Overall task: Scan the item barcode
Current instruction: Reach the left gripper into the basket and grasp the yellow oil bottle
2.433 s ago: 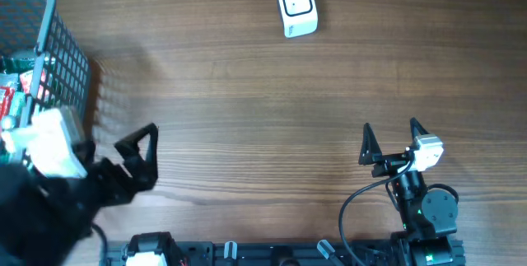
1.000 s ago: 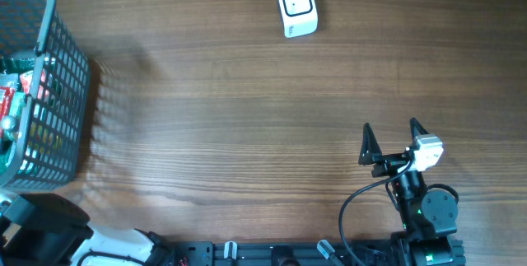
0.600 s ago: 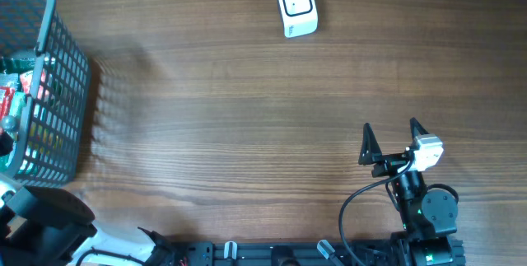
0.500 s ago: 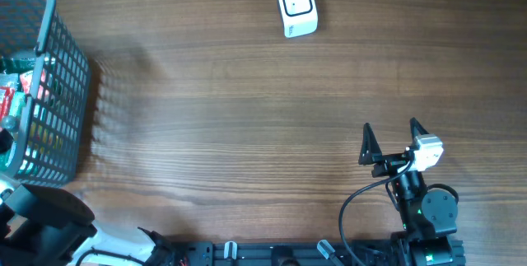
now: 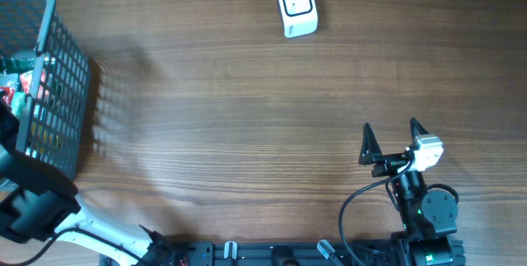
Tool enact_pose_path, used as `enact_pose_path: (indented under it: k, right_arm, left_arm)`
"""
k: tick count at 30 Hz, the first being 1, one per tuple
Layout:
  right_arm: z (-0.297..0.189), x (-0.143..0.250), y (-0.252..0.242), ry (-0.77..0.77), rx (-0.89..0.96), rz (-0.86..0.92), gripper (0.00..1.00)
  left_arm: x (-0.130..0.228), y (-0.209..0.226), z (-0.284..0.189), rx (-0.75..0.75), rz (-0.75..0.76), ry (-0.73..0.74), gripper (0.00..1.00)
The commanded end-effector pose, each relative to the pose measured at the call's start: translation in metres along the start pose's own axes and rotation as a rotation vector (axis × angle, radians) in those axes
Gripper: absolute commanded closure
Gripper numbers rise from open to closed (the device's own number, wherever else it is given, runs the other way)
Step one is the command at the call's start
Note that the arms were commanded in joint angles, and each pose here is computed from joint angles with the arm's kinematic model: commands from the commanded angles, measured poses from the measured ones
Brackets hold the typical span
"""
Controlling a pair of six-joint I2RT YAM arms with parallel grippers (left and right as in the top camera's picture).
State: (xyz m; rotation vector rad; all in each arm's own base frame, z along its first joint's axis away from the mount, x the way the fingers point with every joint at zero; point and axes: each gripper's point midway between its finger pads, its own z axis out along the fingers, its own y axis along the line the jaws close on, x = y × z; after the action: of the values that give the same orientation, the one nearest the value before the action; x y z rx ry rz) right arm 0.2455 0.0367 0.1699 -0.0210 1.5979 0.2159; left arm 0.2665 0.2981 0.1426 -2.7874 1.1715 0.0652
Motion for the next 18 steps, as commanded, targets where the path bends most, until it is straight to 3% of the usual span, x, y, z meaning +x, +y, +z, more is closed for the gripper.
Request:
enact_pose_path:
  k: [1, 13, 15, 18]
  right_arm:
    - [0.0, -0.002, 0.001, -0.007, -0.006, -0.018, 0.0]
    - [0.0, -0.002, 0.001, -0.007, -0.006, -0.018, 0.0]
    - [0.0, -0.002, 0.001, -0.007, -0.006, -0.018, 0.0]
    - [0.0, -0.002, 0.001, -0.007, -0.006, -0.018, 0.0]
  left_arm:
    - [-0.003, 0.0, 0.008, -0.019, -0.004, -0.02, 0.21]
    - [0.007, 0.006, 0.026, -0.086, 0.021, -0.017, 0.39]
    - [0.005, 0.006, 0.026, -0.086, 0.018, -0.017, 0.61]
    - [0.005, 0.007, 0.026, -0.092, 0.02, -0.017, 0.69]
